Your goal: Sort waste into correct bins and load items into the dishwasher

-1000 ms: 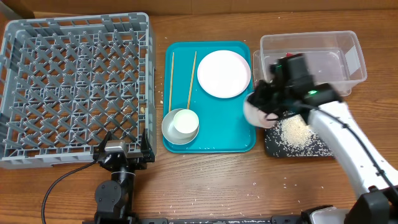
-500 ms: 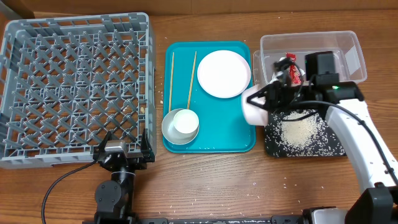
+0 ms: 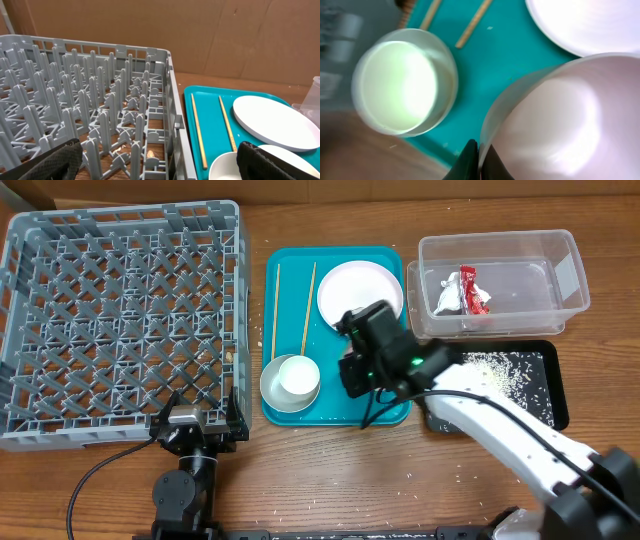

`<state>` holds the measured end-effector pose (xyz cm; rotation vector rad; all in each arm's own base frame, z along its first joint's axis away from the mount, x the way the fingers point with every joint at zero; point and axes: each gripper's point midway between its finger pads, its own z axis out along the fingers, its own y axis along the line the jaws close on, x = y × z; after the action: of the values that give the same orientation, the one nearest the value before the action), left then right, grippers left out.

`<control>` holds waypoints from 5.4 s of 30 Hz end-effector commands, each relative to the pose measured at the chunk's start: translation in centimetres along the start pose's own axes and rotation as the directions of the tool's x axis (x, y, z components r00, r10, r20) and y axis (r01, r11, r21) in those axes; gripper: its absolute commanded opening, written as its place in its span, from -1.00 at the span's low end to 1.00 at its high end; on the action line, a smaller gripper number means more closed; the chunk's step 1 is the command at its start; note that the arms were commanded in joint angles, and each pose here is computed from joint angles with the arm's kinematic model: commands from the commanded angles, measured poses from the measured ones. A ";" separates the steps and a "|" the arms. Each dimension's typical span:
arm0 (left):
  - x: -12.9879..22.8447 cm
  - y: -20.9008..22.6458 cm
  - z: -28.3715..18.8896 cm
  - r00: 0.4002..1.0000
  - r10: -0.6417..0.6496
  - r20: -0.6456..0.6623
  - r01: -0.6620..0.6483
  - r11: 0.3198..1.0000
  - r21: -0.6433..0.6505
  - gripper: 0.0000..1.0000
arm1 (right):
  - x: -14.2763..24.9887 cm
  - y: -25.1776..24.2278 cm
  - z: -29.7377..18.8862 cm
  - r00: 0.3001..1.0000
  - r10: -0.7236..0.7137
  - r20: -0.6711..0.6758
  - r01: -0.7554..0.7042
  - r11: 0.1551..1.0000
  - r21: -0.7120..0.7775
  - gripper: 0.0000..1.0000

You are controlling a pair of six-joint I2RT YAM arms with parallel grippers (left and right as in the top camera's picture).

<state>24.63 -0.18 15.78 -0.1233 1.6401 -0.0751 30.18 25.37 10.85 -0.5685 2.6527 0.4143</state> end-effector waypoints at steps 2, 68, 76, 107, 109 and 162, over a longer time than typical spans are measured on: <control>-0.1 0.1 0.0 1.000 -0.015 0.007 0.015 1.000 0.000 0.99 | -0.1 -2.7 3.2 1.000 0.002 -0.020 0.001 0.989 0.149 -0.92; -14.1 -9.7 -1.2 0.770 -0.023 -0.637 0.247 0.932 0.266 0.99 | -8.3 5.3 -10.1 0.978 0.181 0.104 -0.115 0.883 -0.455 -0.92; -14.4 -15.8 0.3 0.644 -0.001 -0.765 0.619 0.588 0.520 0.98 | -9.2 4.1 -20.0 0.955 0.164 0.247 0.047 0.738 -0.674 -0.92; -19.0 -20.6 -5.0 0.725 0.148 -0.673 0.678 0.020 0.735 0.77 | -7.8 9.3 -22.7 0.955 0.026 0.297 0.229 0.573 -0.787 -0.92; -19.1 -20.6 -4.9 0.734 0.148 -0.663 0.668 0.019 0.744 0.77 | -7.8 9.3 -22.7 0.955 0.026 0.297 0.229 0.573 -0.787 -0.92; -4.6 8.2 0.1 0.440 -0.561 -0.701 0.096 0.806 -0.585 0.06 | -4.1 -4.1 -21.8 0.927 0.295 0.232 -0.196 0.907 -0.372 0.57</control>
<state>26.51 2.32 20.38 -0.7121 2.6371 -0.5173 27.71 16.53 31.66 -0.2645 2.3715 1.1109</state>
